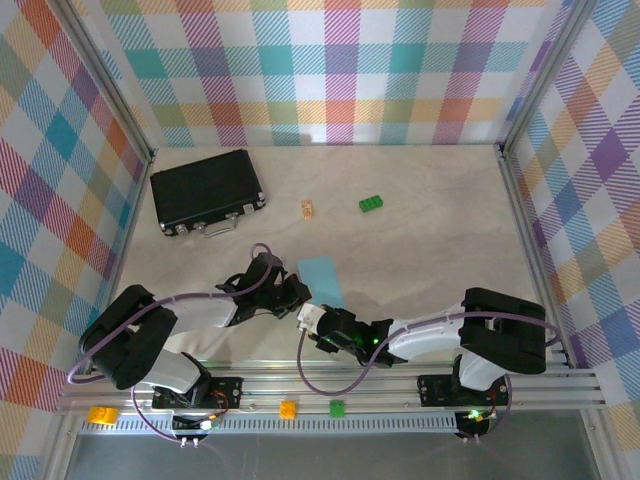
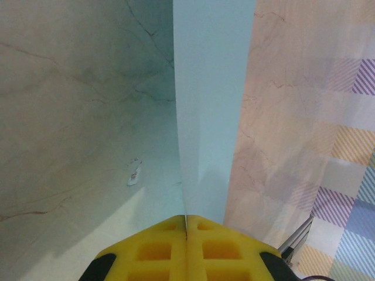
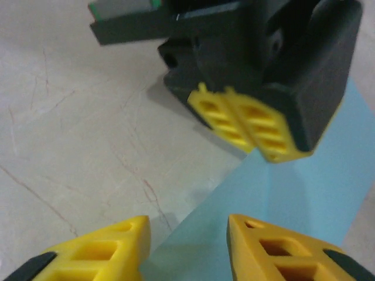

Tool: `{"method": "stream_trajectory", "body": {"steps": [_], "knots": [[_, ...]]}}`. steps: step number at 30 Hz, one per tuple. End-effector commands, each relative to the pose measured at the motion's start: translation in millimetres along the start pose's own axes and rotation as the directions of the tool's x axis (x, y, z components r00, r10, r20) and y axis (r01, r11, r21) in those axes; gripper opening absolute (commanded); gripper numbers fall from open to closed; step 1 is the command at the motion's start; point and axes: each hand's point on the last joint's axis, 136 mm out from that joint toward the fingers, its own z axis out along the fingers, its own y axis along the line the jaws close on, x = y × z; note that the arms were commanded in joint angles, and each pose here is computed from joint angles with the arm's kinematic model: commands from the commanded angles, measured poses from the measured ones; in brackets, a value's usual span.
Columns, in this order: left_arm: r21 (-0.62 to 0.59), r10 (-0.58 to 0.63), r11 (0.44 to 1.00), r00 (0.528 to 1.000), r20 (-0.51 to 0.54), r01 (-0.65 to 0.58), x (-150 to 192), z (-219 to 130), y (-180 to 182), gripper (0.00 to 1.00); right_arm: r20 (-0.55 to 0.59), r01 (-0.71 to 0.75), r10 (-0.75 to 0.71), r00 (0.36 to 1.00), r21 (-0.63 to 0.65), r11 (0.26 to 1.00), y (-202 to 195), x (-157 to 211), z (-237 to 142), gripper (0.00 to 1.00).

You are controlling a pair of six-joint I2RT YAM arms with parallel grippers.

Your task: Fold a paper plane with a square sheet of paper (pick it up from the middle)

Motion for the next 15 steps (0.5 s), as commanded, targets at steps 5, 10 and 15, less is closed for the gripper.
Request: {"method": "stream_trajectory", "body": {"steps": [5,10,15], "knots": [[0.020,-0.003,1.000,1.000,0.013,0.003,-2,-3,-2,0.00,0.046,-0.036,0.036,0.998,-0.005,0.999,-2,-5,-11,0.36],[0.022,-0.004,1.000,1.000,0.007,0.004,-2,-2,-4,0.00,0.040,-0.035,0.035,0.999,-0.018,0.999,-1,-1,-14,0.29],[0.020,-0.005,1.000,1.000,0.001,0.005,-1,-2,-4,0.00,0.053,-0.046,0.047,0.997,-0.022,0.999,1,-5,-12,0.25]]}}
